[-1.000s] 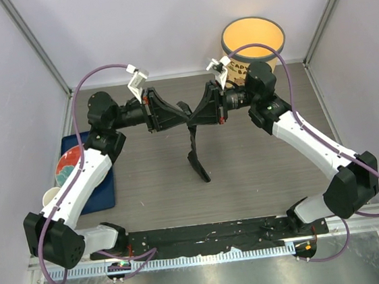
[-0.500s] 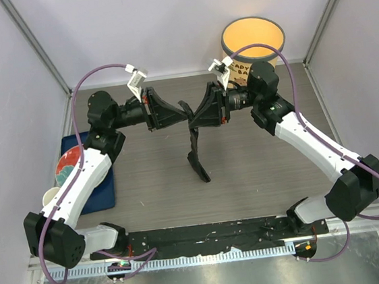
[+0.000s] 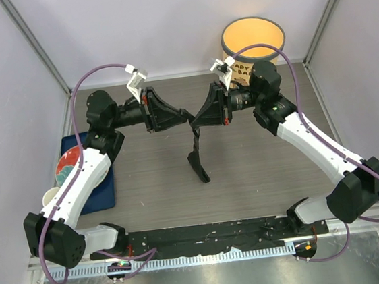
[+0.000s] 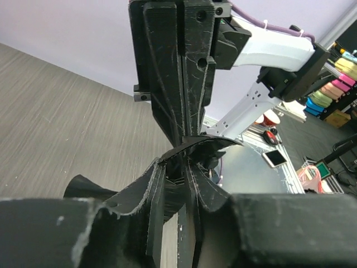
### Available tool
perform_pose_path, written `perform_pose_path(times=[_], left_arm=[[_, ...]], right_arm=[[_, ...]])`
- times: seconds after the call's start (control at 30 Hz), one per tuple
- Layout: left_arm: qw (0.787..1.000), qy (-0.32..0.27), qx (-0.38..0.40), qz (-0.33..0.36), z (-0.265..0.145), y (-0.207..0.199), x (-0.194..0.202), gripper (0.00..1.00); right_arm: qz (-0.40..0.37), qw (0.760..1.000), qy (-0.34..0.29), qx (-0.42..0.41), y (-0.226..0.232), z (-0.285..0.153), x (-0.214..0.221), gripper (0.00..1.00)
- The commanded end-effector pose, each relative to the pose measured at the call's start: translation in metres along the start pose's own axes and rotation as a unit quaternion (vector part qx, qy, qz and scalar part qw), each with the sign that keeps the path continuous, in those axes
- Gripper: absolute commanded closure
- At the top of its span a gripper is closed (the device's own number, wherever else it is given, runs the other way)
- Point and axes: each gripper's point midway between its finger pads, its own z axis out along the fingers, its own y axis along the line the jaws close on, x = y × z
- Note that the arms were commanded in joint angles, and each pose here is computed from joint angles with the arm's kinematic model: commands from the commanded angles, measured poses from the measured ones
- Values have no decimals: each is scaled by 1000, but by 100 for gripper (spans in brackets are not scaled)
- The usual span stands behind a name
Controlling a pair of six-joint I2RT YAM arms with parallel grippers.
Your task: Put the trash bags into the trash bin
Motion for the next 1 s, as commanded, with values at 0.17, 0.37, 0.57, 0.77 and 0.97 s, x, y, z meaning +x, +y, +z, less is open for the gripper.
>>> perform_pose_path(times=[0.17,0.37,0.57,0.77,0.97], left_arm=[[997,-2,32,74,-2,-24,-7,66],[995,-2,43,87,7,-30,-7,56],[995,-5,42,89,12,-26,-11,79],[996,4,45,76,7,-28,-5,100],[998,9,40,54,1,-25,-3,100]], right_arm=[[-37,999,-8,-11,18,-4,-17,99],[-32,999,-7,-15,18,-3,-17,92],[-37,999,-7,-21,22,-3,-18,92],[-26,1000,-5,-16,21,-6,-16,86],[-10,1000,-12,7,14,-15,-18,77]])
